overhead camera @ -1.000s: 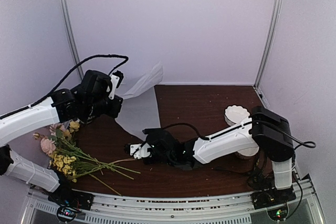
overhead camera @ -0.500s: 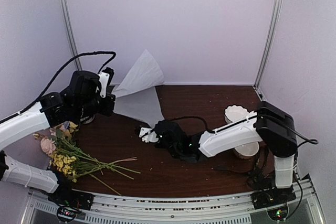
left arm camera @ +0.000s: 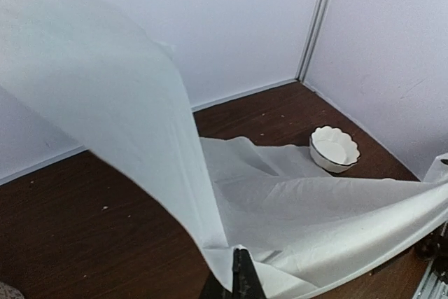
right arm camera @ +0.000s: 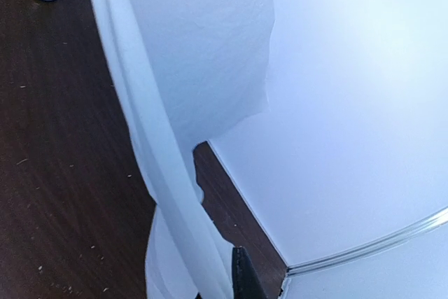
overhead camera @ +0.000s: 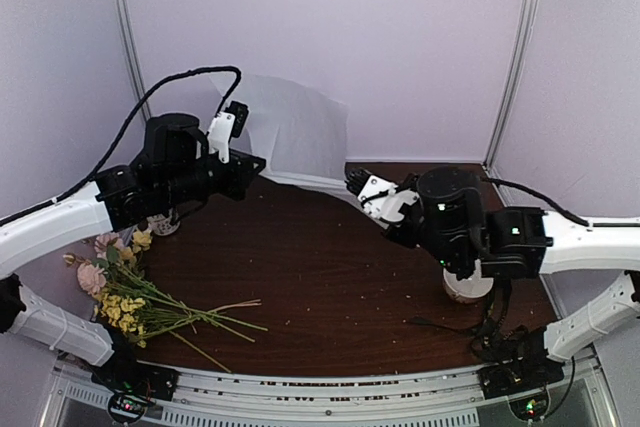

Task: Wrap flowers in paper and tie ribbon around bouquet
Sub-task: Unfold the folded wrapping paper at the center of the board.

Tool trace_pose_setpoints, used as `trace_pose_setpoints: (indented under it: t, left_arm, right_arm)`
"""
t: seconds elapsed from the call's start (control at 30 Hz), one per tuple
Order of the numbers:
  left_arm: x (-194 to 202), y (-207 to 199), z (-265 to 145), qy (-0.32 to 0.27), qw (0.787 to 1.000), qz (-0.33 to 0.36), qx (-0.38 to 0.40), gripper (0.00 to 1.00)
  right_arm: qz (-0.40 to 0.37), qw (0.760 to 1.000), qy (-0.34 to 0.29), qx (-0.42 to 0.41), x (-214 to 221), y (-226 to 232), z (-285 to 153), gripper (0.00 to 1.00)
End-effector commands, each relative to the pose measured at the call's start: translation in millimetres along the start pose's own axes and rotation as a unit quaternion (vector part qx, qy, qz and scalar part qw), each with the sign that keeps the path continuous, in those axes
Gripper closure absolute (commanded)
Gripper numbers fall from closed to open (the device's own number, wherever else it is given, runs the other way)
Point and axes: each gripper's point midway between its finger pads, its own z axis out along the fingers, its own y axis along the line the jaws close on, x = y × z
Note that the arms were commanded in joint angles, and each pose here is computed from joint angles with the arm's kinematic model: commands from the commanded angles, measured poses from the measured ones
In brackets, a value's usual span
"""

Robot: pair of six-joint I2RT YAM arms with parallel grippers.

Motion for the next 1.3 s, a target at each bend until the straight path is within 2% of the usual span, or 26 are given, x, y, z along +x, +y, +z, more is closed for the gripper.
trace_pose_setpoints:
  t: [0.0, 0.1, 0.2, 0.33, 0.37, 0.5, 0.6, 0.63, 0.77, 0.87, 0.97, 1.07, 1.1, 1.2, 1.27]
  left_arm:
    - [-37.0, -2.6, -0.1, -0.061, 0.998, -0.004, 0.02, 1.0]
    - [-11.2, 7.1, 13.7, -0.021, 0.999, -0.023, 0.016, 1.0]
    - [31.1, 30.8, 26.9, 0.026, 0.997, -0.076, 0.01, 1.0]
    - [85.4, 69.6, 28.8, 0.078, 0.989, -0.117, -0.04, 1.0]
    - [96.3, 77.2, 27.4, 0.088, 0.987, -0.125, -0.05, 1.0]
    - [130.3, 99.2, 25.7, 0.121, 0.979, -0.146, -0.077, 1.0]
    - [149.7, 113.0, 23.6, 0.136, 0.973, -0.159, -0.094, 1.0]
    - [156.0, 117.1, 22.8, 0.141, 0.972, -0.162, -0.1, 1.0]
    - [179.8, 124.8, 25.1, 0.17, 0.965, -0.166, -0.111, 1.0]
    - [197.8, 124.4, 30.5, 0.194, 0.96, -0.169, -0.107, 1.0]
    - [208.8, 131.0, 32.1, 0.207, 0.956, -0.175, -0.113, 1.0]
    - [213.3, 139.2, 32.1, 0.211, 0.953, -0.179, -0.12, 1.0]
    - [214.2, 138.8, 32.7, 0.214, 0.953, -0.18, -0.118, 1.0]
    - [223.7, 131.4, 34.4, 0.23, 0.95, -0.19, -0.098, 1.0]
    - [233.2, 126.4, 33.7, 0.239, 0.947, -0.198, -0.085, 0.94]
  right_arm:
    - [-0.031, 0.994, 0.01, -0.104, 17.5, 14.4, -46.9, 1.0]
    - [-0.027, 0.979, -0.021, -0.203, 6.2, 54.4, -61.8, 1.0]
    - [-0.038, 0.963, -0.021, -0.267, 1.7, 98.5, -61.4, 1.0]
    - [-0.038, 0.931, -0.021, -0.362, -14.3, 157.5, -64.4, 1.0]
    - [-0.034, 0.922, -0.026, -0.385, -20.5, 168.8, -66.6, 0.97]
    - [-0.03, 0.89, -0.041, -0.453, -38.8, 196.9, -75.1, 0.6]
    - [-0.003, 0.888, -0.064, -0.455, -46.1, 184.8, -75.0, 0.4]
    - [0.02, 0.886, -0.077, -0.456, -50.3, 176.6, -74.6, 0.35]
    - [0.138, 0.867, -0.109, -0.467, -53.7, 129.4, -63.4, 0.29]
    - [0.245, 0.861, -0.114, -0.431, -42.7, 88.3, -34.5, 0.21]
    - [0.341, 0.878, -0.05, -0.333, -2.6, 53.3, 21.3, 0.17]
    - [0.377, 0.897, 0.083, -0.215, 66.2, 36.7, 79.0, 0.18]
    - [0.384, 0.896, 0.131, -0.179, 88.8, 32.2, 95.5, 0.19]
    - [0.367, 0.886, 0.23, -0.165, 135.7, 53.7, 122.2, 0.24]
    - [0.346, 0.884, 0.272, -0.157, 156.9, 67.0, 129.9, 0.25]
